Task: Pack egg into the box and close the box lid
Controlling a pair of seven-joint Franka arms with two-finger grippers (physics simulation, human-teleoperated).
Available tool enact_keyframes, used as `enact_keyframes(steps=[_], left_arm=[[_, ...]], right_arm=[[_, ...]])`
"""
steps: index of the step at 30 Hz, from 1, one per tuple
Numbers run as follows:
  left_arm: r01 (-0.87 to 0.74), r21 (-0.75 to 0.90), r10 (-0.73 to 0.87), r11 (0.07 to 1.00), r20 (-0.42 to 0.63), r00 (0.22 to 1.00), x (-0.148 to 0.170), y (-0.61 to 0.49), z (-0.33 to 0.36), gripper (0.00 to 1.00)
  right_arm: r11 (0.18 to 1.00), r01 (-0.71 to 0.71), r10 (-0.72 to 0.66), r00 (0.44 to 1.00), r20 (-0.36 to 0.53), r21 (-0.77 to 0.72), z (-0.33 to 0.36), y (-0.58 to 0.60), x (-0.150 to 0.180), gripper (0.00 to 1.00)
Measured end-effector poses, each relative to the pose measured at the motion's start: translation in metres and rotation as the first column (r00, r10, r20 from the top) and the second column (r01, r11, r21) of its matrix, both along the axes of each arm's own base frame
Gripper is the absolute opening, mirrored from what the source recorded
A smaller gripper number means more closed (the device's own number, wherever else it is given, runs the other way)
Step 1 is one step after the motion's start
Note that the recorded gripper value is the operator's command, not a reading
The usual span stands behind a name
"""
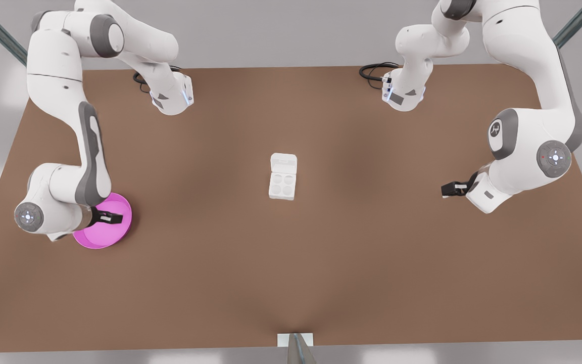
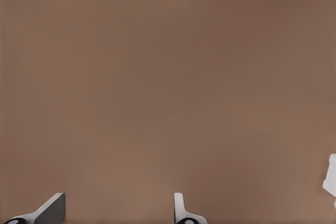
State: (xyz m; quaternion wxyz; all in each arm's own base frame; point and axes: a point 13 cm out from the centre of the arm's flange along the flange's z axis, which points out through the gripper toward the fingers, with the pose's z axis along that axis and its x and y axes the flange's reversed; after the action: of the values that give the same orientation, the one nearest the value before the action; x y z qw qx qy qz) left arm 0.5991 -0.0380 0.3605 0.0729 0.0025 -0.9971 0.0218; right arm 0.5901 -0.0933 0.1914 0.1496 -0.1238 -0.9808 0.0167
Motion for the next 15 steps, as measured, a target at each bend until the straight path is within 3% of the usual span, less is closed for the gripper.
enact_keyframes(steps=[5, 15], left_arm=[[-0.005, 0.0, 0.005, 1.0, 0.002, 1.0, 0.0, 0.0, 0.0, 1.0], [-0.007, 0.0, 0.007, 1.0, 0.0, 1.0, 0.001, -0.001, -0.001, 1.0]], right_arm=[[0.972, 0.228, -0.23, 0.972, 0.039, 0.054, -0.055, -0.025, -0.028, 1.0], [0.902, 0.428, -0.425, 0.864, 0.272, 0.048, -0.092, -0.044, -0.014, 1.0]])
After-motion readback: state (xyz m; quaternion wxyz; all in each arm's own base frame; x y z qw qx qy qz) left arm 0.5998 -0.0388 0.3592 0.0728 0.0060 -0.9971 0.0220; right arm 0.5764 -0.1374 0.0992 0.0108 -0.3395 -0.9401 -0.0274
